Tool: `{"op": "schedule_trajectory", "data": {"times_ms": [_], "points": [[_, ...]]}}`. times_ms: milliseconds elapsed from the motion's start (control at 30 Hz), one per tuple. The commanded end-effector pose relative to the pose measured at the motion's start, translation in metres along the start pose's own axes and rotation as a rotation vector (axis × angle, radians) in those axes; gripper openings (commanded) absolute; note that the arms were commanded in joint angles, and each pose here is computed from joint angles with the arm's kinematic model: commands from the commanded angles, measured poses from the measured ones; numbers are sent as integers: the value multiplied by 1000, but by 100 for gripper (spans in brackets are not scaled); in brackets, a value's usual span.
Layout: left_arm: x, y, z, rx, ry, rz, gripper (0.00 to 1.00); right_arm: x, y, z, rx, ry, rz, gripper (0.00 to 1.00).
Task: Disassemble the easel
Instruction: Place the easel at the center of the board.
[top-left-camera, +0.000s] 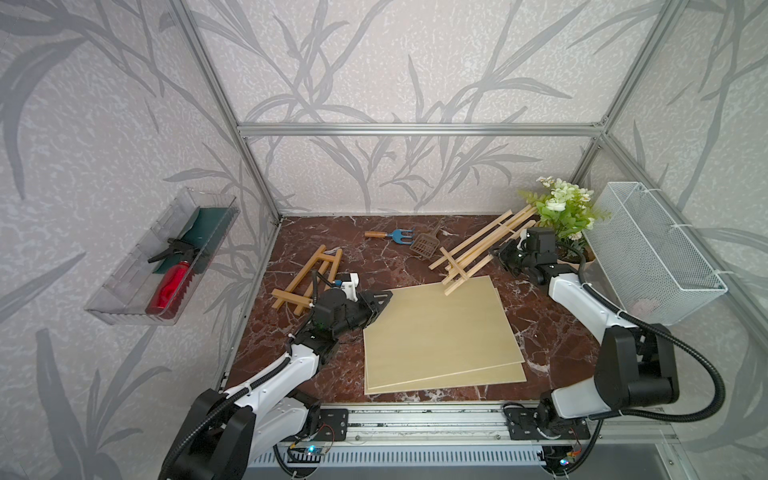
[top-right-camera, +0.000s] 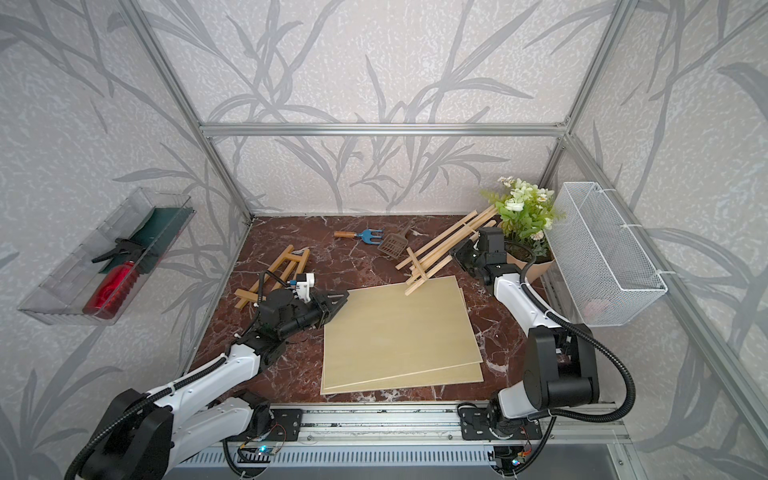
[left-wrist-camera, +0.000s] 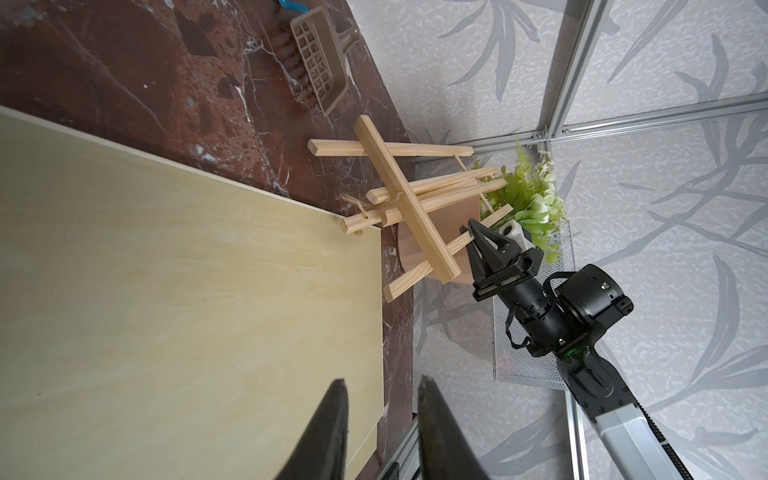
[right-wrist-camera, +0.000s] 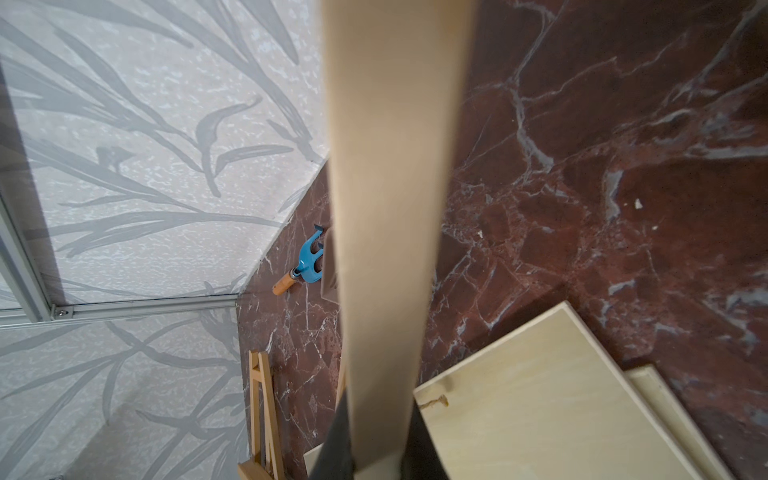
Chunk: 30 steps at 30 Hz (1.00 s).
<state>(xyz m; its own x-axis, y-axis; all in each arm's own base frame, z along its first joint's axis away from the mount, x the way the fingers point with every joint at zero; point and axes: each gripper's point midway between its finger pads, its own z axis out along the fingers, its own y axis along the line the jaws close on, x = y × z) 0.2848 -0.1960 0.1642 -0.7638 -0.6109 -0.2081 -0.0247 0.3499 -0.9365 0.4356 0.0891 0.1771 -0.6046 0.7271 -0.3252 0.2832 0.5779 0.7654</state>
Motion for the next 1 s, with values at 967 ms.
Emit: {"op": "schedule_trajectory", "data": {"times_ms": [967], "points": [[-6, -9, -12, -9, -53, 36, 30, -25, -81, 89, 217, 170, -149, 27]]}}
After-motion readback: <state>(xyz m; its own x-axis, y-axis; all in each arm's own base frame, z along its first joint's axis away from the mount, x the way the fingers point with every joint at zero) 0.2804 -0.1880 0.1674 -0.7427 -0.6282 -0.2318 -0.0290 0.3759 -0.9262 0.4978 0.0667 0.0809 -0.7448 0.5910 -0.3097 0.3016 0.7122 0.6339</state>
